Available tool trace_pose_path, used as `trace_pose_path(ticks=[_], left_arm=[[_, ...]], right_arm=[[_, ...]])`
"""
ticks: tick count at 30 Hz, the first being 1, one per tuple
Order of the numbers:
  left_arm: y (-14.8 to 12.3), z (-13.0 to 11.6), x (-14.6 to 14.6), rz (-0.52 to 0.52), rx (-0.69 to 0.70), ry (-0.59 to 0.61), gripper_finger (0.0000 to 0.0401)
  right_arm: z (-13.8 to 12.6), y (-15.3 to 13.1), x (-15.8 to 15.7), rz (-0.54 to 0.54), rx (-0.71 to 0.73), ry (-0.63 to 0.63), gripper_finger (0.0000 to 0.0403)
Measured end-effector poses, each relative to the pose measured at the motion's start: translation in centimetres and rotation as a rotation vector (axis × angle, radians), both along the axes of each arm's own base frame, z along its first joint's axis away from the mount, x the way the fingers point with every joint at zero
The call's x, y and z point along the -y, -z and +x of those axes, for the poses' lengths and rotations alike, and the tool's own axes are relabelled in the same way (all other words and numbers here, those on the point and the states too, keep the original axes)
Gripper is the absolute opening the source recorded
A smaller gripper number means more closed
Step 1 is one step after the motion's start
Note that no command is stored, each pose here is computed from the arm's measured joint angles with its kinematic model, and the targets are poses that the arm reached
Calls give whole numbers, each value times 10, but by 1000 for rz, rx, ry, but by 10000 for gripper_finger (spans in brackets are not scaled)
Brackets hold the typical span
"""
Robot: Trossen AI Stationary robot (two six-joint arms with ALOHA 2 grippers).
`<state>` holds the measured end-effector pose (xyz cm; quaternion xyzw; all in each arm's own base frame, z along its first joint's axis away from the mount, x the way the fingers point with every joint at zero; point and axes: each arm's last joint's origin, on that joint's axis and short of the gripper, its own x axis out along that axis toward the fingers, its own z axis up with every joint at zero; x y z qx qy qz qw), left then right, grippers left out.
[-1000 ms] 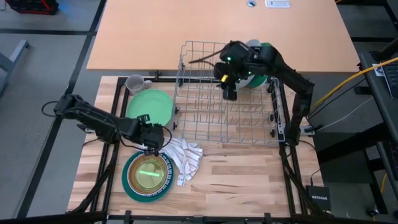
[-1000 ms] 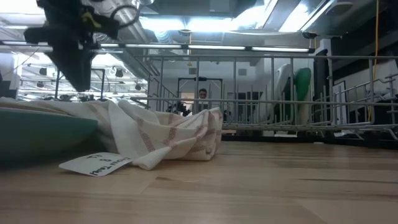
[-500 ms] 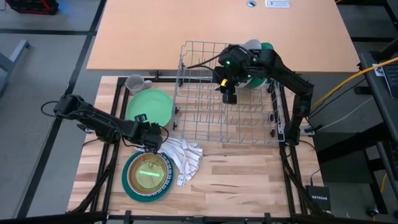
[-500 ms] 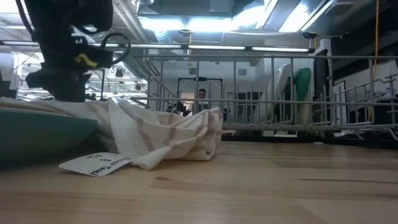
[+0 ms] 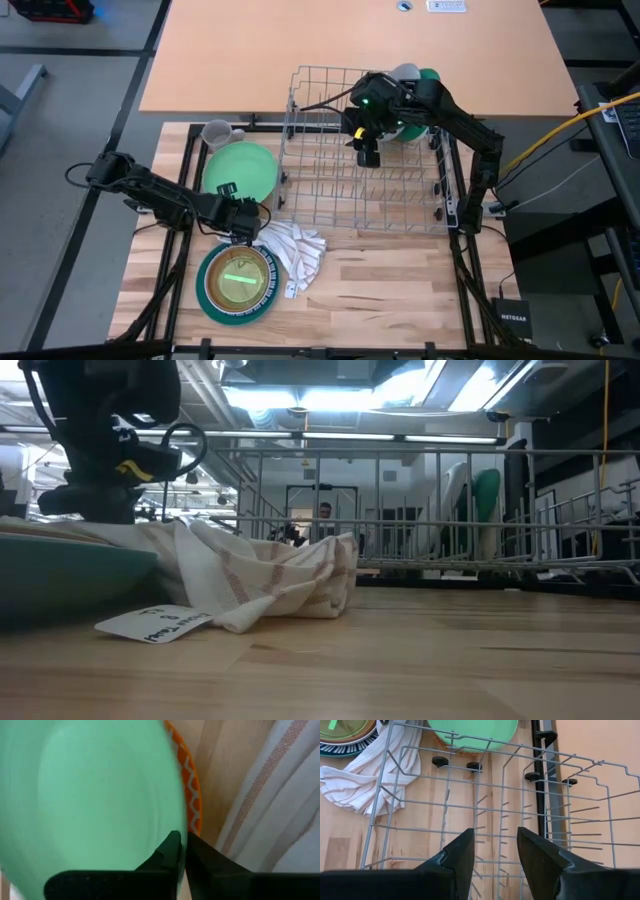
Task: Sort dishes
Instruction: Put the light green plate into the dish rack
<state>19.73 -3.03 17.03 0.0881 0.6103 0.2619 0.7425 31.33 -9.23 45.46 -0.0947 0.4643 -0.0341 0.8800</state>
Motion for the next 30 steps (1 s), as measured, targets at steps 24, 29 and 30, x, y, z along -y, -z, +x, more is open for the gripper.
trace_pose_path(ticks=[24, 29, 30], left_arm=[[-138, 1, 19, -262, -46, 119, 2], [-178, -1, 26, -299, 54, 172, 2], [-185, -1, 28, -305, 81, 187, 2]], right_arm=[[49, 60, 7, -11, 102, -378, 153], [63, 66, 8, -42, 225, -477, 153], [65, 68, 8, -41, 248, -508, 153]])
